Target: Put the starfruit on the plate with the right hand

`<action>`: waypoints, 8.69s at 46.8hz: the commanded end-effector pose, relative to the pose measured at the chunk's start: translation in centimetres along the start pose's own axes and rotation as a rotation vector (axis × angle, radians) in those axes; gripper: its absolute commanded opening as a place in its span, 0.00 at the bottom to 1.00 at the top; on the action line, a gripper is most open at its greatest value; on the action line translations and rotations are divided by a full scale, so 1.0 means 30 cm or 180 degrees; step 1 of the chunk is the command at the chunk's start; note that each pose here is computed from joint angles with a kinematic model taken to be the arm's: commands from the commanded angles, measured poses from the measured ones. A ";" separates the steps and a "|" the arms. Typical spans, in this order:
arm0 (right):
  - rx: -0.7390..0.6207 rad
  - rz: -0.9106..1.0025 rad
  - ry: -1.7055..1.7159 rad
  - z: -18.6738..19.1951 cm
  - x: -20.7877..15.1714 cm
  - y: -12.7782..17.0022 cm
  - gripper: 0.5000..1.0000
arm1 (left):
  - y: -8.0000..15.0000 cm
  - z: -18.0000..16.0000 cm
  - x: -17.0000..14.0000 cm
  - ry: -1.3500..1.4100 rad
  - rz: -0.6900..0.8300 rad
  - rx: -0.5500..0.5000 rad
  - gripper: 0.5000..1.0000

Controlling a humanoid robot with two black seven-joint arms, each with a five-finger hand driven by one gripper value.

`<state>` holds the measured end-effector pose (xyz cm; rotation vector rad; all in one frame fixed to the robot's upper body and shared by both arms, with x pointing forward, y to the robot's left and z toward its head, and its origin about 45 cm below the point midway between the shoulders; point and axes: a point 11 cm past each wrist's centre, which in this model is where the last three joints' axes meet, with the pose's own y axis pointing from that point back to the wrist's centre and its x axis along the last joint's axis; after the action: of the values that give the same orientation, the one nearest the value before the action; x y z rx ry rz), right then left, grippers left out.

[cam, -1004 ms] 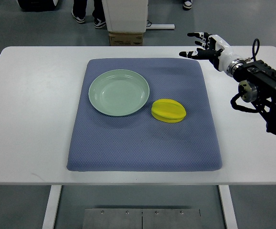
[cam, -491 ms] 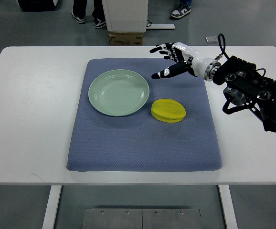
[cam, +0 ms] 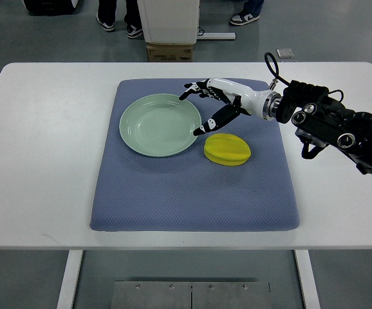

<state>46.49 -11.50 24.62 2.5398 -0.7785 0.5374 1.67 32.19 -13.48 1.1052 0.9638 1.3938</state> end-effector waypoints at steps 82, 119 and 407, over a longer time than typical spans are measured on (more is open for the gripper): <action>-0.0255 -0.0148 0.0369 0.181 -0.099 0.117 0.62 | 0.000 0.000 0.000 0.0002 0.0001 0.0000 1.00; -0.0275 -0.0172 0.0369 0.206 -0.109 0.127 0.03 | 0.000 0.000 0.000 0.0002 0.0001 0.0000 1.00; -0.0481 0.2294 -0.2038 0.276 0.267 0.218 1.00 | 0.000 0.000 0.000 0.0002 0.0001 0.0000 1.00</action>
<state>50.75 -23.44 23.58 2.2410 -1.8626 -0.1303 1.68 32.20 -13.48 1.1049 0.9639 1.3943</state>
